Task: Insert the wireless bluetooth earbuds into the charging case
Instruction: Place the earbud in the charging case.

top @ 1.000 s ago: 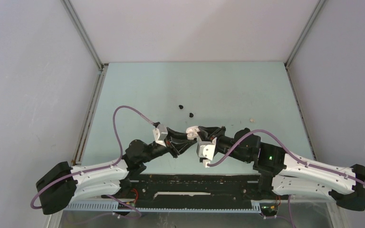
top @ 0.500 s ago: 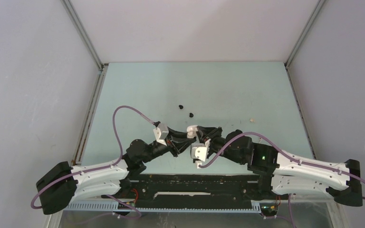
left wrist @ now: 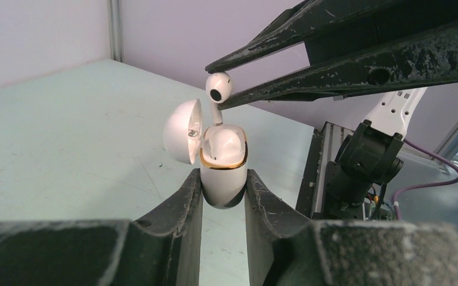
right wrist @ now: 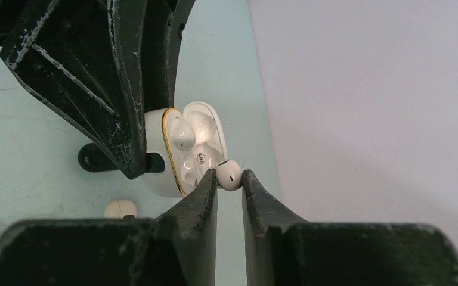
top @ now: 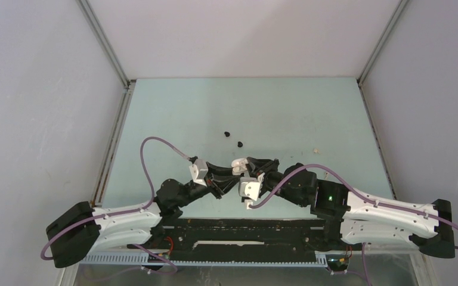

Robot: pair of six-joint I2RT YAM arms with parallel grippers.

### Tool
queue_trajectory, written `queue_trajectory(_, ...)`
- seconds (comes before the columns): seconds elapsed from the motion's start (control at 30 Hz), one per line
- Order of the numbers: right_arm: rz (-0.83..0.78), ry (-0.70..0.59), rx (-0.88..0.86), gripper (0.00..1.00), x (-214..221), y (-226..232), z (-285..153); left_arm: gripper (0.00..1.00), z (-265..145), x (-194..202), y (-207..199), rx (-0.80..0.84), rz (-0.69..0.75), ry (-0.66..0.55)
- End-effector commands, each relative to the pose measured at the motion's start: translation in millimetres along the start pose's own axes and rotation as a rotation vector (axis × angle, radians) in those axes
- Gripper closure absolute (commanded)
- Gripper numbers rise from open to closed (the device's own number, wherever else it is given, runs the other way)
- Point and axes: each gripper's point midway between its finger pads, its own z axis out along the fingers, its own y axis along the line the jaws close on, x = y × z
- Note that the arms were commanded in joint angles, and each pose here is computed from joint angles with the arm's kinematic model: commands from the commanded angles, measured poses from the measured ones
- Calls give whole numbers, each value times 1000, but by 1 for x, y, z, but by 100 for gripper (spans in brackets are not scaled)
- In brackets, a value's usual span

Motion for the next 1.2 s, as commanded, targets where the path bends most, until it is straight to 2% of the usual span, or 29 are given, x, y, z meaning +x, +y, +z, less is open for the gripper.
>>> queue_trajectory(0.0,46,-18,40,100,-11,-16,-2,100,4,-24,-3,14,53,-103)
queue_trajectory(0.73,5,-51,58,100,-23,-18,2,100,-3,-26,-1,-8,71,-137)
queue_trajectory(1.17,11,-62,11,100,-25,-7,0,100,-4,-29,2,-26,64,-155)
